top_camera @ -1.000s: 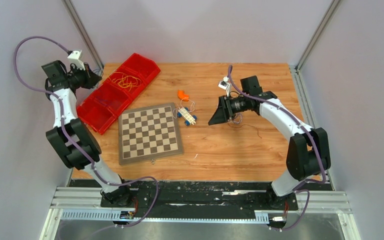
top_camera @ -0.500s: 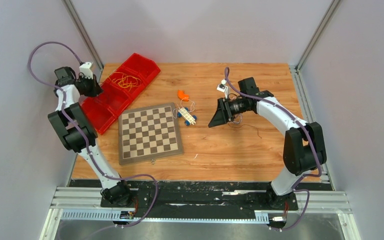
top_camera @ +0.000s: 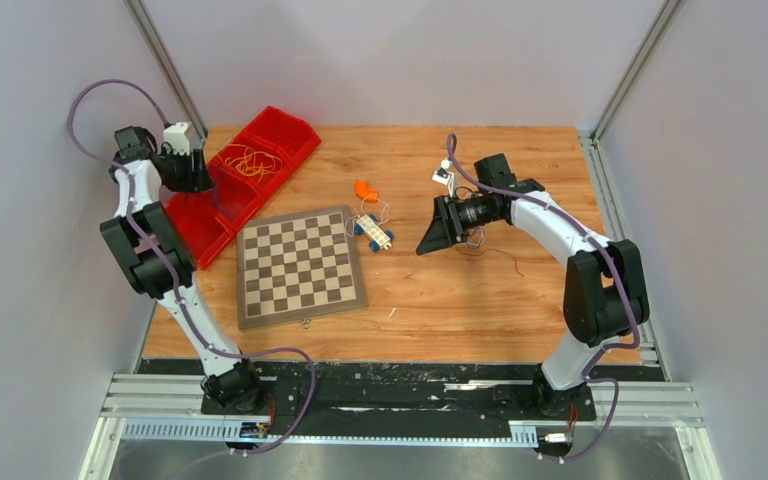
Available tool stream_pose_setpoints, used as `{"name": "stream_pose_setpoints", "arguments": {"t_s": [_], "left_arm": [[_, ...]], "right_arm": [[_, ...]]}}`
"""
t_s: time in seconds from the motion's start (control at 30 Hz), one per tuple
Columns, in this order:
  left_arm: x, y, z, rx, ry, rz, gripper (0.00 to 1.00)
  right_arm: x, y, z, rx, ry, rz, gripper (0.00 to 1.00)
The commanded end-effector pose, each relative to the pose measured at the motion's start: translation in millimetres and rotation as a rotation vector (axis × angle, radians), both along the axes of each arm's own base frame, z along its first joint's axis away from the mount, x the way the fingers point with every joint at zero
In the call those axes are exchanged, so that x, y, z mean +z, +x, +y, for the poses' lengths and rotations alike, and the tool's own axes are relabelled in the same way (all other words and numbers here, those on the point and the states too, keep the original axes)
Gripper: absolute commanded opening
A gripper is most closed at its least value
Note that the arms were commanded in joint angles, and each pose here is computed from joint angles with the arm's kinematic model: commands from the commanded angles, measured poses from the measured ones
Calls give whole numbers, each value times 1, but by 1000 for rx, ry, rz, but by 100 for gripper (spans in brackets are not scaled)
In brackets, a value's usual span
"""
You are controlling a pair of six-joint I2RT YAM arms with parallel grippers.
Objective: Untangle the cables
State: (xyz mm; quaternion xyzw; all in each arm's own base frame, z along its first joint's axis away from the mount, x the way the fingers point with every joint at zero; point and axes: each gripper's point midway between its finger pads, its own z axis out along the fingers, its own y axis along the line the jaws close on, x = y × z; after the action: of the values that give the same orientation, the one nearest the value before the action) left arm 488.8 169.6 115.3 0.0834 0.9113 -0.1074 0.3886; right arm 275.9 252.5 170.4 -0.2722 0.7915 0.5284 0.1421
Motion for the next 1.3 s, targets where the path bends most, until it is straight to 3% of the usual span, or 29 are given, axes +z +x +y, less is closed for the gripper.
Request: {"name": "stream_pose_setpoints", "arguments": {"t_s": [0.0, 0.3, 0.33, 0.4, 0.67, 0.83, 1.13, 1.17, 1.27], "left_arm": [[52, 4, -3, 24, -3, -74, 65], [86, -8, 3, 48, 81, -57, 73], [89, -8, 5, 45, 97, -57, 77], [86, -13, 7, 28, 134, -20, 83], [40, -16, 15, 13, 272, 155, 85], [47, -4, 47, 146, 498, 137, 99], [132, 4, 84, 280, 1029, -109, 100], [126, 1, 86, 284, 1065, -99, 100], [157, 5, 100, 391, 1281, -166, 100]], "right_arm": [[18, 5, 5, 30, 49, -57, 58], [24, 4, 3, 36, 48, -87, 59], [24, 4, 3, 37, 48, -89, 59], [23, 4, 3, 39, 47, -91, 59], [21, 6, 4, 42, 46, -84, 59], [17, 5, 3, 42, 35, -81, 59], [20, 8, 5, 44, 46, -68, 59], [21, 9, 5, 44, 46, -67, 59], [22, 8, 5, 43, 45, -72, 59]]}}
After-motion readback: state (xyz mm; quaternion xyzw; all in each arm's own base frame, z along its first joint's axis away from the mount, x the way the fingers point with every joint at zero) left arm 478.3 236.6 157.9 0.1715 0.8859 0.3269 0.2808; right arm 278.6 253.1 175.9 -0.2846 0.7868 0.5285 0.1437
